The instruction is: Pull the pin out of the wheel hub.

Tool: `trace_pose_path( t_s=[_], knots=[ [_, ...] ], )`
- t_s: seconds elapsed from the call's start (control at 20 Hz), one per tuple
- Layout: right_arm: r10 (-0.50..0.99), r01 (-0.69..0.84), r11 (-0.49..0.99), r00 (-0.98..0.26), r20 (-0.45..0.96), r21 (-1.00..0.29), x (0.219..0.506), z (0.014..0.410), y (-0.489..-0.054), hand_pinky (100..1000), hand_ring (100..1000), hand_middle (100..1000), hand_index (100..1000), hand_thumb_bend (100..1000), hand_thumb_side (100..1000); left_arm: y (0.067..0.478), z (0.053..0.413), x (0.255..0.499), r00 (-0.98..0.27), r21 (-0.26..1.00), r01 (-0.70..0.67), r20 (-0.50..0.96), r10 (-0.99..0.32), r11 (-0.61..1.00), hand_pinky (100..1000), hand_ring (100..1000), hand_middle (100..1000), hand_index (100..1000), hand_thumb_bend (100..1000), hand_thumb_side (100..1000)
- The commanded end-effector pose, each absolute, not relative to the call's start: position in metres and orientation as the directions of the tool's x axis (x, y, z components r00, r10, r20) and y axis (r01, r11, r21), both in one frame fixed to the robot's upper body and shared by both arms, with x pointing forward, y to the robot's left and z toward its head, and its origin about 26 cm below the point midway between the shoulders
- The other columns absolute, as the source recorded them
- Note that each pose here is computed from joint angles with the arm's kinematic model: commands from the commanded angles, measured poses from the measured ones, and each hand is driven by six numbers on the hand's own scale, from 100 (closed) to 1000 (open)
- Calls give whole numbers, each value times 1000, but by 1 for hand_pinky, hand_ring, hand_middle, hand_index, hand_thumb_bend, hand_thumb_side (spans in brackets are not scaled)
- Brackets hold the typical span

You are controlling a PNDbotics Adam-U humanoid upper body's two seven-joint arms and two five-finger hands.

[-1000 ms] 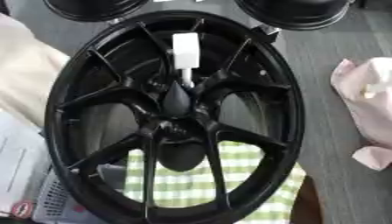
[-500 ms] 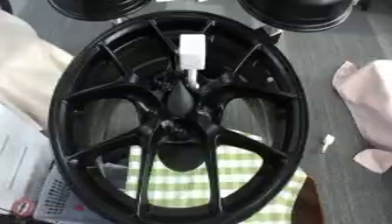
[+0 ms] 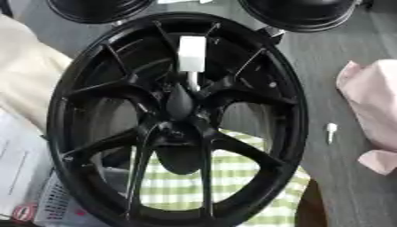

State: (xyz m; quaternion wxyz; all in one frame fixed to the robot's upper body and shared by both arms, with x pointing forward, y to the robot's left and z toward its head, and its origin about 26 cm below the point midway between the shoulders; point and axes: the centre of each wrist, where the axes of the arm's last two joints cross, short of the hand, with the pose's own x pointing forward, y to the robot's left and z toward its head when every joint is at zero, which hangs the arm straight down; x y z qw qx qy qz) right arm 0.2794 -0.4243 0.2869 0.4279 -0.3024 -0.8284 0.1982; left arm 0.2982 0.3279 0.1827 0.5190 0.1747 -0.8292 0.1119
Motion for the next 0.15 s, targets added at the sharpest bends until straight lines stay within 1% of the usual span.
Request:
trace_pose_path(
  t_s=[0.05,0.1,0.15],
  knots=[
    [571,279,811,-569,592,-514,289,281,-397,949,670,594,737,282,451,324,196,297,-444,5,-390,875,-193,921,651,645,524,661,545,556],
    [530,250,838,-586,613,-485,295,272,-389,949,670,593,736,286,448,324,197,297,-447,6,-392,873,-196,920,651,645,524,661,545,556],
    [488,219,862,-600,634,-456,299,264,-381,951,665,589,733,313,426,324,197,297,-448,7,-394,871,-199,919,651,645,524,661,546,555]
  ],
)
